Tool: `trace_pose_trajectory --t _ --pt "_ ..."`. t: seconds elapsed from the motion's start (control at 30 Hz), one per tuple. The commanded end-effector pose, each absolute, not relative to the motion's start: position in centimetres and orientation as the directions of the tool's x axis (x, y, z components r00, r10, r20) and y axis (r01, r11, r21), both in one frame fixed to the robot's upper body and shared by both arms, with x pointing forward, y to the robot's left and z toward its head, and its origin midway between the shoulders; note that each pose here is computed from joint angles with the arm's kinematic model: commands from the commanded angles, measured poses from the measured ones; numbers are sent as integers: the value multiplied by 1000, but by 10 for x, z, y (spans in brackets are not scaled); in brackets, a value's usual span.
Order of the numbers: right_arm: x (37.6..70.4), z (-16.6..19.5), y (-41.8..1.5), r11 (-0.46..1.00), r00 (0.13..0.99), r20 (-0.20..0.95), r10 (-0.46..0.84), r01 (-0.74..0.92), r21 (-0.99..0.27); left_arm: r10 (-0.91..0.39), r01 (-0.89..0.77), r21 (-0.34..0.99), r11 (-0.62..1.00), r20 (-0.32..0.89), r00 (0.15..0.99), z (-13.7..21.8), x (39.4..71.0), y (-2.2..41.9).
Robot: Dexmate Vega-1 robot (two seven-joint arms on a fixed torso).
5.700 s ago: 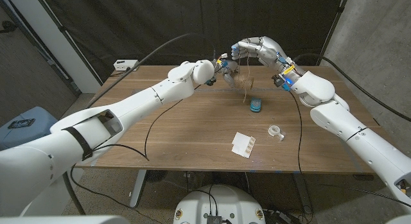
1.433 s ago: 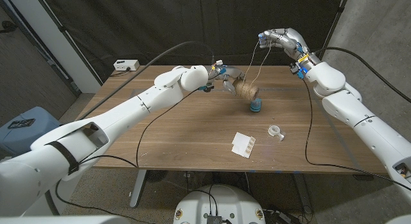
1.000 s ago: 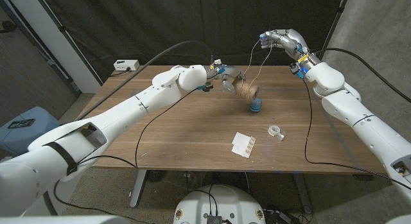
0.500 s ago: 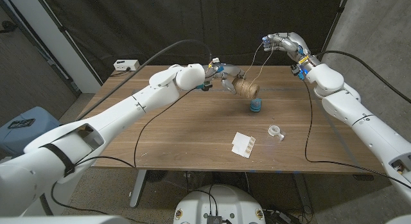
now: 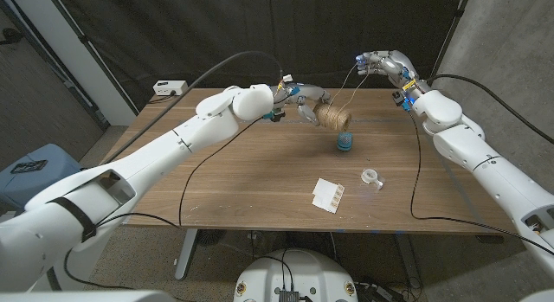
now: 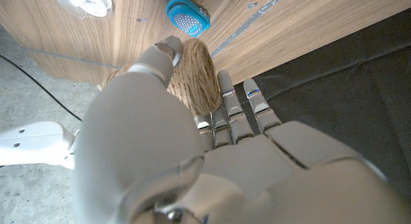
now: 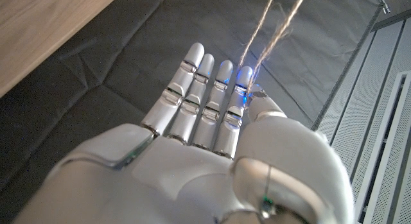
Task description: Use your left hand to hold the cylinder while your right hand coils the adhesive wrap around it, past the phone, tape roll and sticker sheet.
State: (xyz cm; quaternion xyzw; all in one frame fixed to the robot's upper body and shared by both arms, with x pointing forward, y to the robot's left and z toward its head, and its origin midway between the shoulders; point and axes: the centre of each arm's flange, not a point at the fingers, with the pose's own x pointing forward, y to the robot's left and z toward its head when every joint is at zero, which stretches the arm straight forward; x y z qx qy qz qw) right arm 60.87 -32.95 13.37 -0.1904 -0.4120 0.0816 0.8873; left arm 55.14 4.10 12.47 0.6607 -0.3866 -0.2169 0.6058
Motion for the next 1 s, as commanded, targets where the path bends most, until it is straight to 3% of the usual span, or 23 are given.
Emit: trace_pose_trajectory --t 0.03,1.0 --pt "621 121 -334 919 683 671 288 -1 -394 -783 -249 966 73 210 585 133 541 48" --pt "647 92 -331 927 740 611 281 -45 -372 -797 -238 964 116 233 557 150 529 61"
